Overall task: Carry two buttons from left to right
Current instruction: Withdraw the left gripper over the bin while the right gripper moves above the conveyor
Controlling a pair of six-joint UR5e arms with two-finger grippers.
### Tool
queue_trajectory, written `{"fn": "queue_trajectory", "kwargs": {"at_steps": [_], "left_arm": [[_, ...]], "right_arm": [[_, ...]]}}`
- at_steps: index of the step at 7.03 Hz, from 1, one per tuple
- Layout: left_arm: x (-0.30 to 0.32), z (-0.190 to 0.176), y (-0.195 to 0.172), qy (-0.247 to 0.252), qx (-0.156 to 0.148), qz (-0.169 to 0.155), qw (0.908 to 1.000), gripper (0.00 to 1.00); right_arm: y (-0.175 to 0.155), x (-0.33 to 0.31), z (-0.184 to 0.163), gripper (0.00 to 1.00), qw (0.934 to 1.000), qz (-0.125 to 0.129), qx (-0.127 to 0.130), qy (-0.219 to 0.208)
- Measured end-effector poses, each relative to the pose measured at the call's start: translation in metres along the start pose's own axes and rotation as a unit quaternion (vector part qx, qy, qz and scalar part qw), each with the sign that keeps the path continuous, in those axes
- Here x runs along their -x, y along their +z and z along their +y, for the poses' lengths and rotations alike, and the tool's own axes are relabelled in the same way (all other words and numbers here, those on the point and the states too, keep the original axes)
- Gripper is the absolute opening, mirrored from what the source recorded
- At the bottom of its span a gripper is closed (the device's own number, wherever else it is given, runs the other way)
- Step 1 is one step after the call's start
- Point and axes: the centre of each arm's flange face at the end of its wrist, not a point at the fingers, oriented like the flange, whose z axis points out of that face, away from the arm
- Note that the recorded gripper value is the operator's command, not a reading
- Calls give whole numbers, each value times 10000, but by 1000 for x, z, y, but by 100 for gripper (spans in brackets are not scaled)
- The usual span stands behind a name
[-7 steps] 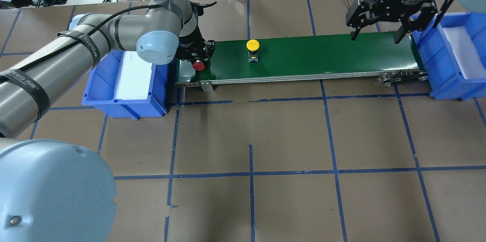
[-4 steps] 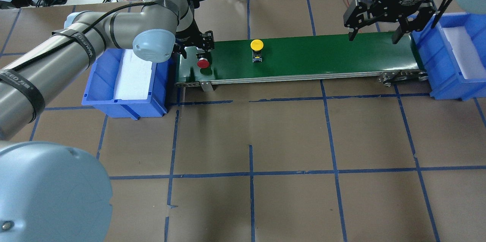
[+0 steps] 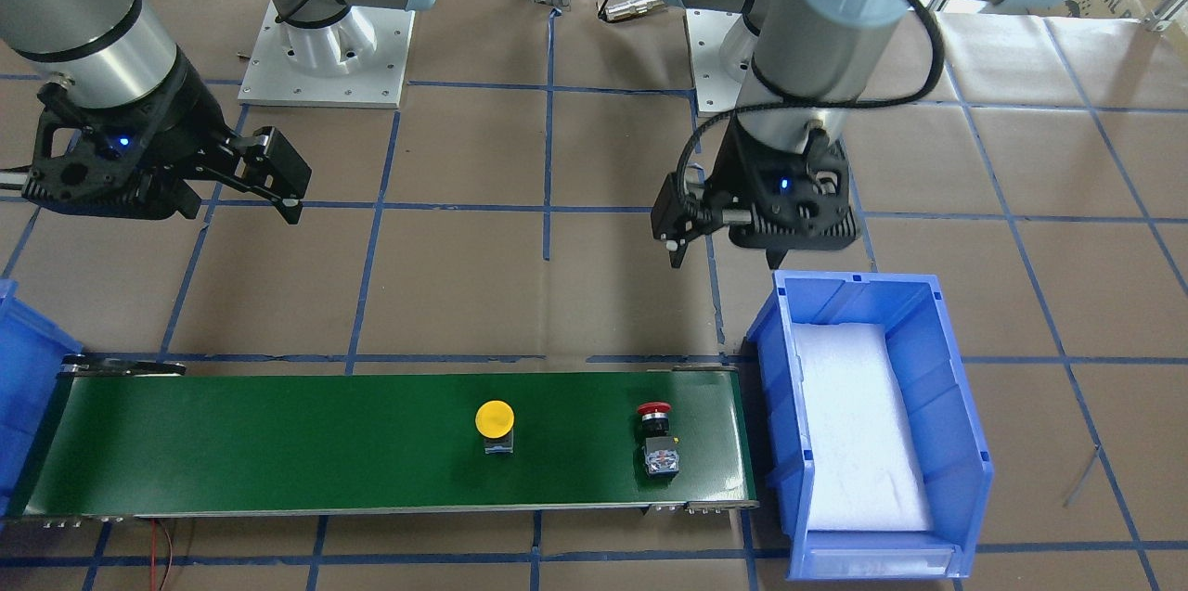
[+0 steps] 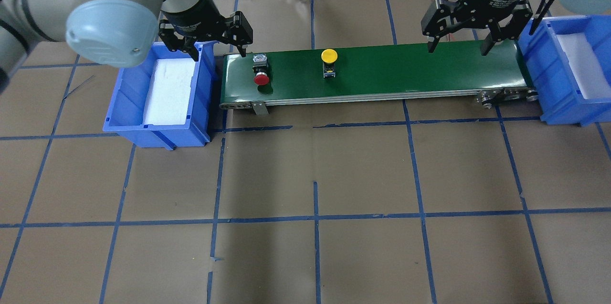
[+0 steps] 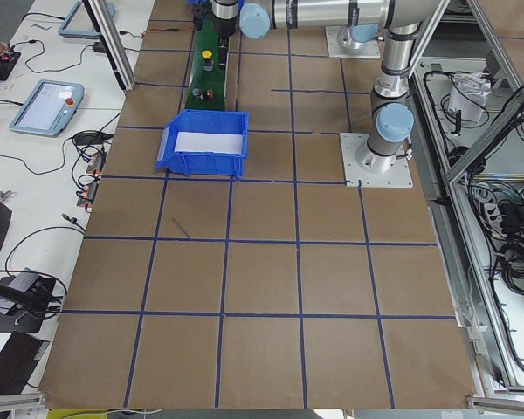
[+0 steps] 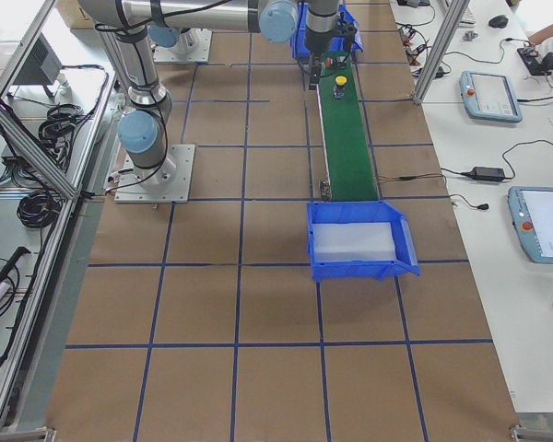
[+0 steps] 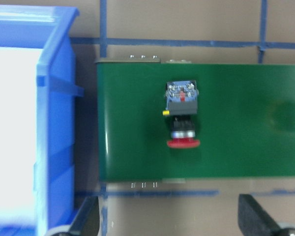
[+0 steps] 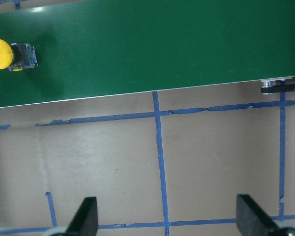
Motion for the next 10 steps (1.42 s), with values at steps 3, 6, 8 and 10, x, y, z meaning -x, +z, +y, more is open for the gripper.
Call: {"fn": "queue_trajectory", "kwargs": {"at_steps": [3,6,8,10], "left_arm": [[11,43,-44,-53,78,-29,10000,100],[15,50,-49,-72,121,-54,9999,100],[23,50,-52,-95,103,-61,9999,100],[34,46,-53,-201,86,-65,9997,100]], "right_arm": [[64,2,-49,100,9997,-130,87,-165],[129,13,-84,100,9992,-268,63,-297],[153,16,-95,100,9987,-391,75,-306],[161,17,-98,100,9983,-487,90,-299]]}}
